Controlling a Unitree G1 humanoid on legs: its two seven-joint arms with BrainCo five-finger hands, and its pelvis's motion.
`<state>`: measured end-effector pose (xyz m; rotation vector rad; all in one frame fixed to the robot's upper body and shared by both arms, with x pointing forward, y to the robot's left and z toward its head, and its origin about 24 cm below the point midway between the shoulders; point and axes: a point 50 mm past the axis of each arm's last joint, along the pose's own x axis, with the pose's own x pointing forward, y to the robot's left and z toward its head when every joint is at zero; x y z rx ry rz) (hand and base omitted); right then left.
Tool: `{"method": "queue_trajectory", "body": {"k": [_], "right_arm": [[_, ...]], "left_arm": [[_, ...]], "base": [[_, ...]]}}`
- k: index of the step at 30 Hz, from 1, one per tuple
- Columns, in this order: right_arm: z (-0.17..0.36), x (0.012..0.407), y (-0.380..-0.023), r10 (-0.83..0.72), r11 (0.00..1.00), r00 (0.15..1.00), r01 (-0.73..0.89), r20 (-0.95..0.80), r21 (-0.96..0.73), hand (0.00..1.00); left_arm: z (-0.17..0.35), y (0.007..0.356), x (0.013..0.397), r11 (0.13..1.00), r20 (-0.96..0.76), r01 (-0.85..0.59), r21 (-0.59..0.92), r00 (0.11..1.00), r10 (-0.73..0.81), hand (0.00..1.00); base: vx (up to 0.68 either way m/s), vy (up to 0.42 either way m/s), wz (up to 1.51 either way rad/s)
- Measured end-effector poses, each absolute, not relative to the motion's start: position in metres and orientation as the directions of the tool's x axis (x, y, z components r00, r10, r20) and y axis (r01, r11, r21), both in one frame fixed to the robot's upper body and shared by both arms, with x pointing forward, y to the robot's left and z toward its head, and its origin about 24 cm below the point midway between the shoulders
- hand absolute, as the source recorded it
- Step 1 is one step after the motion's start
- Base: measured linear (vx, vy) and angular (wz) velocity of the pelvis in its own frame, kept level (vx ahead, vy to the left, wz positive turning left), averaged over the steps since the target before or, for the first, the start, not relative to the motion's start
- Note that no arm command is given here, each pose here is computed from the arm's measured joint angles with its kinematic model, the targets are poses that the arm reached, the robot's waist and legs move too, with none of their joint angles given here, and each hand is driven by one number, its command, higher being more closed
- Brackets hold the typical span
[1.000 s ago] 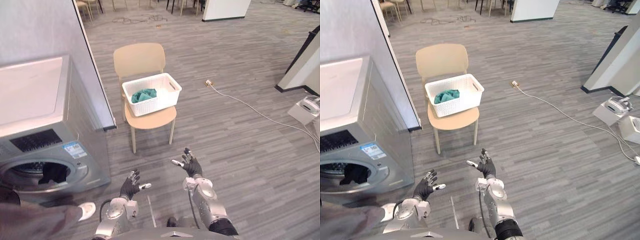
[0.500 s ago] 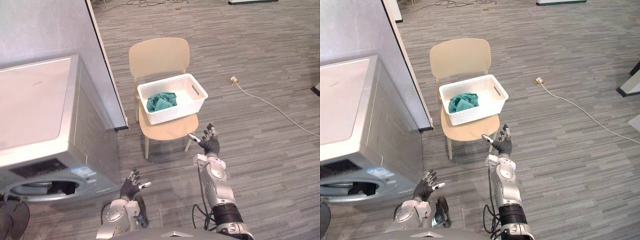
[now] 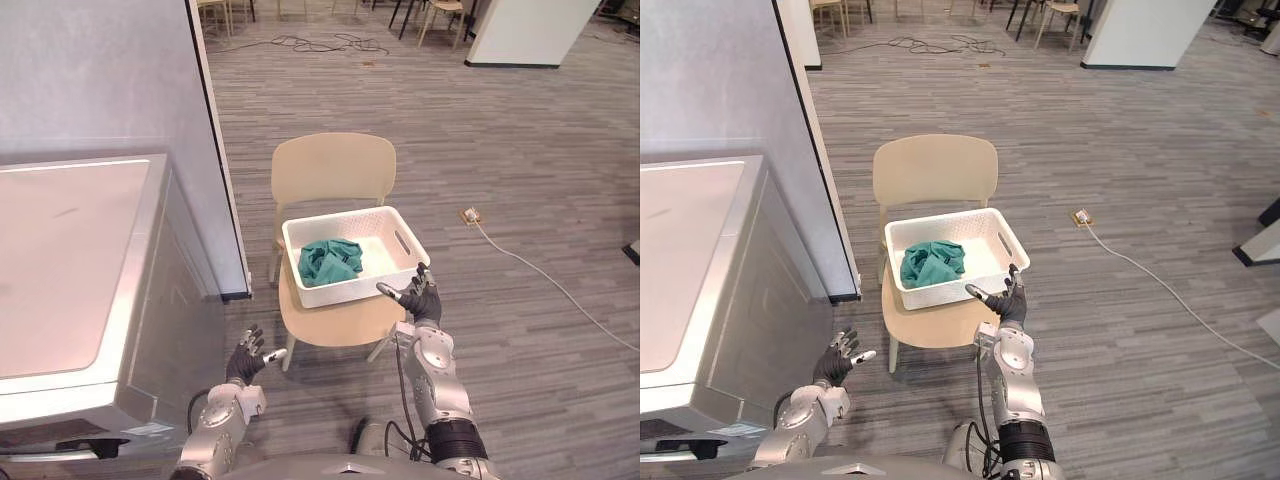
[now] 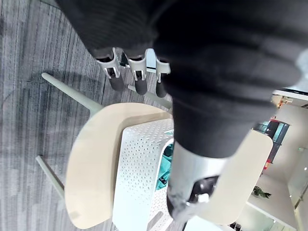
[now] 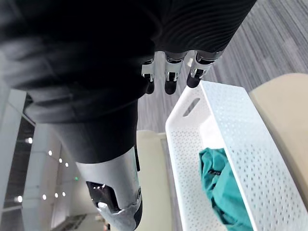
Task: Pick up the laundry basket with both hands and put the clothes into the washing machine.
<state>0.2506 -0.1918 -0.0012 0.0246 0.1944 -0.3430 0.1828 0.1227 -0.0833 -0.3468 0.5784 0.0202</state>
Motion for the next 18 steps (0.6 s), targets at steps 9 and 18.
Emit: {"method": "queue_trajectory", "body": {"k": [9, 18], "right_arm": [[-0.004, 0.232, -0.225, -0.379, 0.923, 0.905, 0.355, -0.192, -0.148, 0.0], [0.01, 0.238, -0.205, -0.307, 0.929, 0.946, 0.274, -0.103, -0.247, 0.0]], "left_arm": [[-0.109, 0.128, 0.152, 0.91, -0.659, -0.263, -0.321, 0.752, -0.015, 0.0], [-0.112, 0.125, 0.139, 0.853, -0.69, -0.357, -0.381, 0.724, -0.005, 0.0]], "base": [[0.23, -0.463, 0.65], [0.21, -0.215, 0.57]]}}
